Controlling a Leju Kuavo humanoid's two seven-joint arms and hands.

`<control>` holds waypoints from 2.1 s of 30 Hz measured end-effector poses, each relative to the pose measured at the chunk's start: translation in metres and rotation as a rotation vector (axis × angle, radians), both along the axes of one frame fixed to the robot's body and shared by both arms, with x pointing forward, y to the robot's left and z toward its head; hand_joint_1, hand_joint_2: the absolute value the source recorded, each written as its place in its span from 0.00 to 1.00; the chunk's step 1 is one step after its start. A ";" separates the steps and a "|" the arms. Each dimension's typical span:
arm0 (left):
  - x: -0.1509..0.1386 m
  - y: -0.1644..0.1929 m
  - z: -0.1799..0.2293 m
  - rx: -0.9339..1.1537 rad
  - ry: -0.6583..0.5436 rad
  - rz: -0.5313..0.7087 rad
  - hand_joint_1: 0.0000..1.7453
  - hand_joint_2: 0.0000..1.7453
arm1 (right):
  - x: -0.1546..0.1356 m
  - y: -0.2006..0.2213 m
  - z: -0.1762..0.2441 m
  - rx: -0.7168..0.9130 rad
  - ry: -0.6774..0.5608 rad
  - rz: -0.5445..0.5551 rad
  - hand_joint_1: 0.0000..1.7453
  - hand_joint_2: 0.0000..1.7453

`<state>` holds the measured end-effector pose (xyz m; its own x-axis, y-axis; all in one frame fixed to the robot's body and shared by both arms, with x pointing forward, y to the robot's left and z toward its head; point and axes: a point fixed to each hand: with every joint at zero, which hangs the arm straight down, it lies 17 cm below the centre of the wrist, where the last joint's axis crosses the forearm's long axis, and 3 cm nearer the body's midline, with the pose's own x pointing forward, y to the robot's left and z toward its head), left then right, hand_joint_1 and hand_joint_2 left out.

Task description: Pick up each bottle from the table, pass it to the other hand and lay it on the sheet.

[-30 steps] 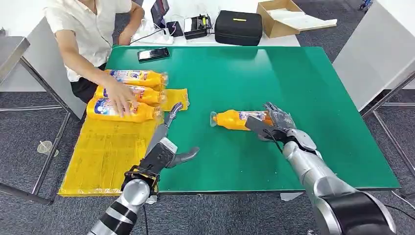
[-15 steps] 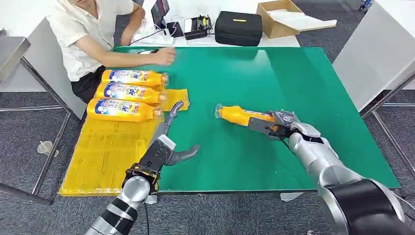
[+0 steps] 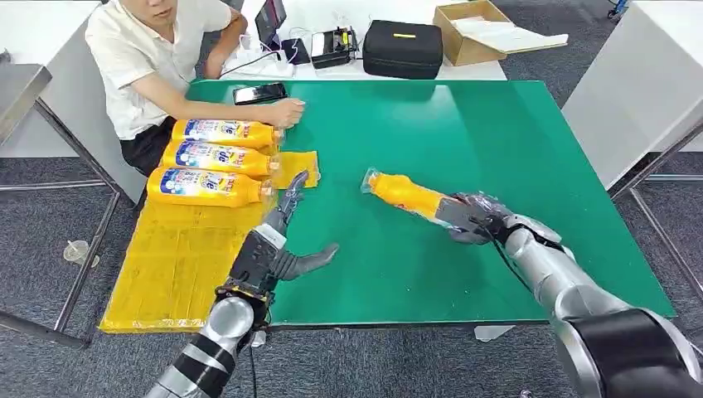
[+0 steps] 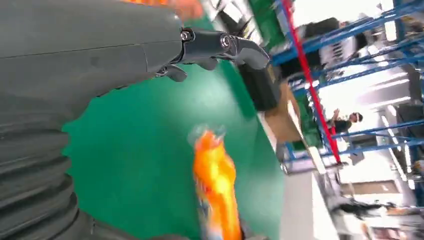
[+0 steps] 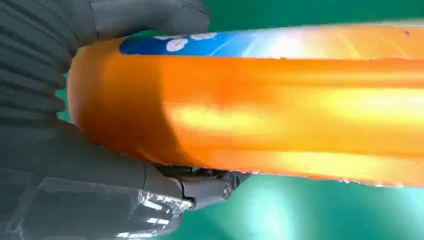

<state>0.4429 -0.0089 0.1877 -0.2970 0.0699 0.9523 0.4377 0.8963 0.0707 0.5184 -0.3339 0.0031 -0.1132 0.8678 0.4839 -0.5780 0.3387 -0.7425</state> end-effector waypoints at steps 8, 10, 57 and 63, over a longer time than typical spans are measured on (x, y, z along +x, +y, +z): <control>-0.008 -0.002 -0.016 -0.118 0.145 -0.039 0.00 1.00 | -0.001 0.038 0.006 0.123 -0.098 0.007 1.00 1.00; -0.008 -0.002 -0.017 -0.121 0.149 -0.038 0.00 1.00 | -0.002 0.040 0.006 0.127 -0.100 0.010 1.00 1.00; 0.024 0.027 -0.014 -0.483 0.400 0.092 0.00 1.00 | -0.108 0.311 0.189 0.650 -0.935 0.166 1.00 1.00; 0.020 0.035 0.027 -0.524 0.241 0.087 0.00 1.00 | -0.115 0.323 0.192 0.730 -0.890 0.196 1.00 1.00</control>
<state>0.4627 0.0263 0.2150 -0.1022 0.5354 0.8384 0.3098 0.8180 -0.4846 0.4035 -0.0105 0.1951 -0.7649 0.3459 0.5434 -0.0413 0.8155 -0.5773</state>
